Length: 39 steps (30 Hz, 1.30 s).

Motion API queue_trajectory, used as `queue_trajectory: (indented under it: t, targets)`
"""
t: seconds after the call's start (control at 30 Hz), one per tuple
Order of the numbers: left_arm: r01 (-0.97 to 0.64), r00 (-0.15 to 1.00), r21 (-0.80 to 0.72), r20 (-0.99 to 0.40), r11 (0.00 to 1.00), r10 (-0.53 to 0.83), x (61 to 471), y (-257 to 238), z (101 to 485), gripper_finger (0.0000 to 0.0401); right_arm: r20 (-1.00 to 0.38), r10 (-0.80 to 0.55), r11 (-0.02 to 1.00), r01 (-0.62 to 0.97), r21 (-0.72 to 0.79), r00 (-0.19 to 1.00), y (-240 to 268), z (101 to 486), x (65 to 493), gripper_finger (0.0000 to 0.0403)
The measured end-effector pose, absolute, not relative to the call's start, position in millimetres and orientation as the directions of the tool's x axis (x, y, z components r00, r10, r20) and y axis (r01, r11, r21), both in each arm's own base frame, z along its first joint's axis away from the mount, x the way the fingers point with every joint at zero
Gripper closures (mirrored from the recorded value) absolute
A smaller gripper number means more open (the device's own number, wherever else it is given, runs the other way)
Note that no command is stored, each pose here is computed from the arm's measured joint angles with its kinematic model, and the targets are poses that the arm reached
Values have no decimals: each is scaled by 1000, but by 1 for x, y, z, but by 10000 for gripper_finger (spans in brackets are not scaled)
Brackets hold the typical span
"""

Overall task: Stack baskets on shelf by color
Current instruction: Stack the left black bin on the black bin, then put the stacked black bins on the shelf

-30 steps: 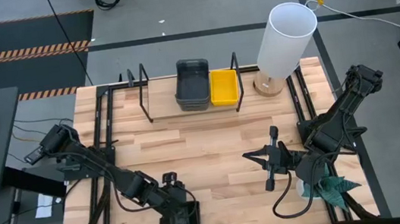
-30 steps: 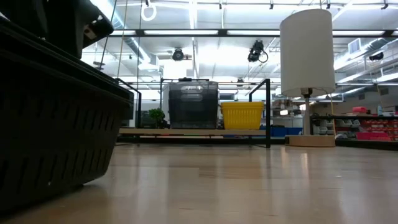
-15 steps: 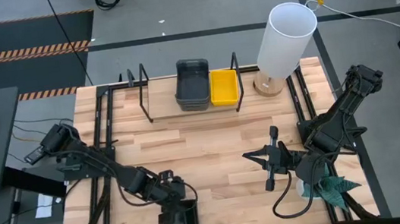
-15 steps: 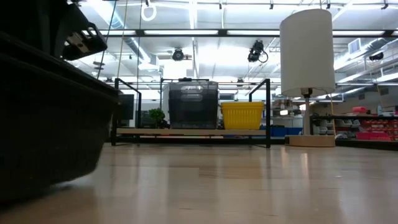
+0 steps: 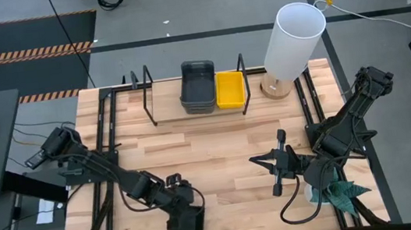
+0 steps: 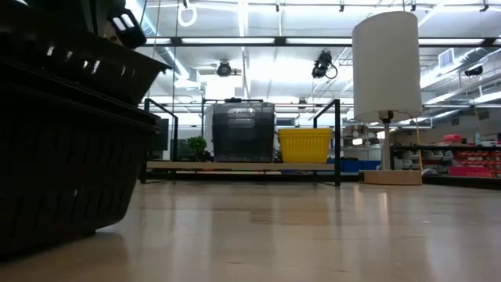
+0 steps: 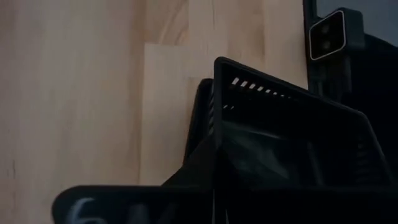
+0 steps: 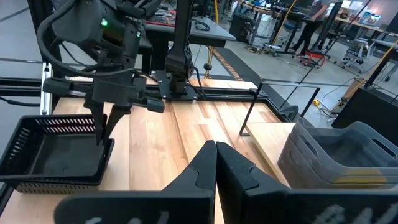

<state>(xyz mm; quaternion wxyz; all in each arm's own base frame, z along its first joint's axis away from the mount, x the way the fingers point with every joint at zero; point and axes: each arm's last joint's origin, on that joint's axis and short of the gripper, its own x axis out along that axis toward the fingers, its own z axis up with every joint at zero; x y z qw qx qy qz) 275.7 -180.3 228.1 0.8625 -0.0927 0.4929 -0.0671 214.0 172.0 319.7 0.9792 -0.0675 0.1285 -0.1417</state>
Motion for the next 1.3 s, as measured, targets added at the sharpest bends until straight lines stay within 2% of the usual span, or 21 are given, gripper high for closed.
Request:
queue_trajectory:
  t: [0.27, 0.5, 0.6, 0.83, 0.93, 1.03, 1.2, 1.3]
  targets:
    - [54, 559, -238, -797, 970, -227, 277, -188, 232, 387, -233, -295, 951, 260, -169, 927, 172, 320, 214, 394]
    - [91, 537, -236, -807, 967, -248, 272, -189, 215, 379, -233, -294, 951, 260, -168, 927, 172, 320, 214, 394]
    - [83, 533, -225, -813, 971, -234, 272, -186, 211, 350, -232, -294, 951, 260, -168, 927, 172, 320, 214, 394]
    - [139, 527, -180, -819, 974, -227, 272, -185, 211, 236, -232, -294, 951, 260, -167, 927, 172, 320, 214, 394]
    - [131, 512, -180, -830, 975, -222, 270, -184, 210, 203, -231, -294, 951, 260, -166, 927, 172, 320, 214, 394]
    - [109, 508, -199, -831, 974, -227, 271, -183, 210, 191, -231, -294, 951, 260, -165, 928, 172, 320, 214, 394]
    - [112, 527, -219, -814, 969, -245, 275, -184, 210, 193, -230, -298, 950, 265, -164, 926, 171, 320, 215, 394]
    - [173, 513, -316, -780, 933, -359, 276, -191, 216, 199, -232, -298, 950, 264, -166, 926, 171, 318, 215, 394]
